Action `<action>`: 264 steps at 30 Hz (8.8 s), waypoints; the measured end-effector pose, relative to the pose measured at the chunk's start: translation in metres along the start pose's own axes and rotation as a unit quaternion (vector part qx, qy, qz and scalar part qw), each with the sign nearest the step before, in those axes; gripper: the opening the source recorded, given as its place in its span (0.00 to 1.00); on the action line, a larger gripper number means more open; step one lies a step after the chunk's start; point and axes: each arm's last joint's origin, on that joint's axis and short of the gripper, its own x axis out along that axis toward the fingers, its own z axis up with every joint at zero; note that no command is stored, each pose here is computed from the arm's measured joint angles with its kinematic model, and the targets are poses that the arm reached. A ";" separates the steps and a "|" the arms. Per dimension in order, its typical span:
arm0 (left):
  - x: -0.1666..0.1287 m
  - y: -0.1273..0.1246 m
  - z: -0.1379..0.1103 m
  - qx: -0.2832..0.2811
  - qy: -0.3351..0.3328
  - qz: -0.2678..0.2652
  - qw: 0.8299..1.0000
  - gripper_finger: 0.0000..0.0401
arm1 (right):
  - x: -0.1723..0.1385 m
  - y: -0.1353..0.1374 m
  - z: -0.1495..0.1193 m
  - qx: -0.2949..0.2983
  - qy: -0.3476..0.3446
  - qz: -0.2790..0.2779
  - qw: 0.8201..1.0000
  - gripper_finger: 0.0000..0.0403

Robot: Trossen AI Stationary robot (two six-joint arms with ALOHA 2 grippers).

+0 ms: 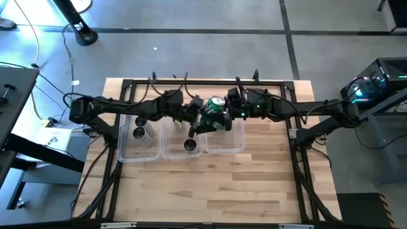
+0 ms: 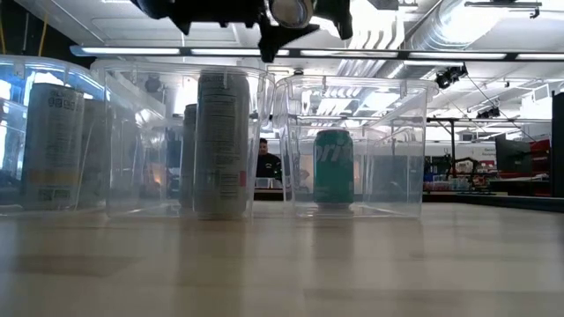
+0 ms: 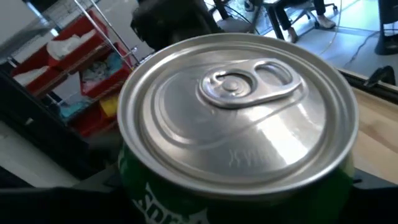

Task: Sort soda cans
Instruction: Put the green soda can into the right transparent container, then return to Home Position

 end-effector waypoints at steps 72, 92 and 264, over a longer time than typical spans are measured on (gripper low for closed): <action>-0.010 0.007 -0.019 0.132 0.116 0.146 0.974 0.70 | -0.019 0.028 0.062 -0.081 0.146 -0.116 0.979 0.89; -0.008 0.004 -0.016 0.148 0.101 0.136 0.974 0.70 | 0.025 0.007 0.025 -0.067 0.194 -0.103 0.973 0.87; -0.182 -0.018 -0.153 0.073 -0.197 0.086 0.974 0.00 | -0.153 -0.051 -0.105 0.020 0.011 -0.107 0.994 0.00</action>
